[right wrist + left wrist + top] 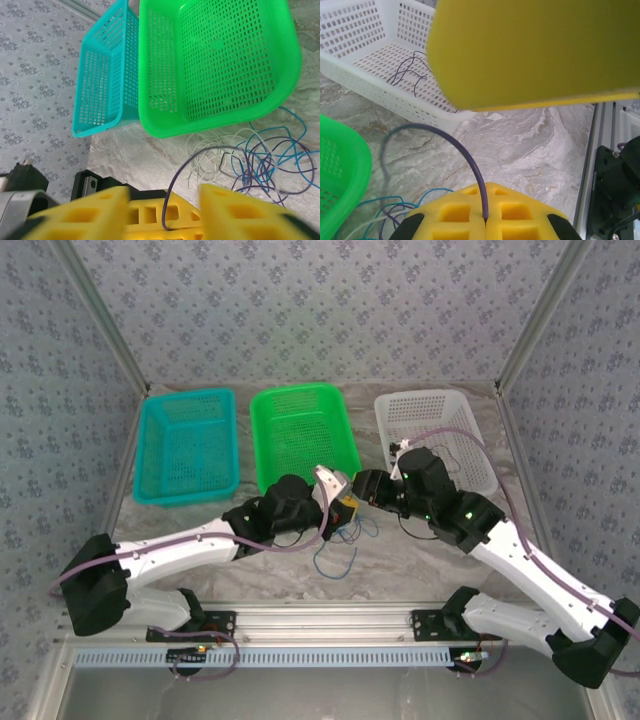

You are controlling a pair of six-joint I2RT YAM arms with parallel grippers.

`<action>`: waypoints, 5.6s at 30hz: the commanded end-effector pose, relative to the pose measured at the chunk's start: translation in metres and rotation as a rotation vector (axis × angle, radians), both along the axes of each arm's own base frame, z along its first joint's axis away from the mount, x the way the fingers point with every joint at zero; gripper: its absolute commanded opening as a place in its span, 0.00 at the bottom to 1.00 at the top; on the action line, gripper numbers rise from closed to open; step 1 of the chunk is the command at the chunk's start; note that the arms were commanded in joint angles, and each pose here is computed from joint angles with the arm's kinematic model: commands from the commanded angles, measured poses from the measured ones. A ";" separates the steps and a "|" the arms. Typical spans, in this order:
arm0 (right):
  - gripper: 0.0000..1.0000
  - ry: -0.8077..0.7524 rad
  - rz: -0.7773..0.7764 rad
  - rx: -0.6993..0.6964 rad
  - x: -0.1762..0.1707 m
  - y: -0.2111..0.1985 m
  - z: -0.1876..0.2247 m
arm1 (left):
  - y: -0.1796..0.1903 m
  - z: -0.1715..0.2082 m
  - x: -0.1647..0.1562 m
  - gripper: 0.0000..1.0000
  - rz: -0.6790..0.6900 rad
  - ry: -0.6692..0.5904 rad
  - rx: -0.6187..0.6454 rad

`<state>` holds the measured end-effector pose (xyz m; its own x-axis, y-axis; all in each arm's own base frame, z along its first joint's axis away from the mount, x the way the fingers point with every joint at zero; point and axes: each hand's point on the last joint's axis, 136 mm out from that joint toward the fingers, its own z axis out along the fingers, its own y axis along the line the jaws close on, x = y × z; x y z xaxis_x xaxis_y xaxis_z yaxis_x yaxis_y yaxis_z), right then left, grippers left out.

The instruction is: Untangle the cables

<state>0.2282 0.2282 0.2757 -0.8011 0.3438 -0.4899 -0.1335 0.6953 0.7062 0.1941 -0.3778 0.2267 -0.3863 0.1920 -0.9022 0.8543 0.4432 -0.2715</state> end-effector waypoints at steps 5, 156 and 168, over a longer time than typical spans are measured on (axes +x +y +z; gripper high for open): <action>0.75 -0.013 -0.090 0.053 0.000 -0.022 -0.002 | 0.008 0.035 -0.006 0.00 0.034 0.081 -0.115; 0.35 0.136 -0.074 0.374 0.093 -0.008 -0.003 | 0.023 0.012 -0.082 0.06 -0.197 0.156 -0.093; 0.20 -0.015 -0.126 0.302 0.111 -0.056 0.065 | 0.039 0.001 -0.083 0.06 -0.156 0.162 -0.069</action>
<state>0.3454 0.1826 0.3209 -0.7468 0.5890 -0.3088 -0.0297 0.4343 0.9003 0.1139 -0.3408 0.2235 -0.4923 0.2104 -0.8446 0.8574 0.2848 -0.4288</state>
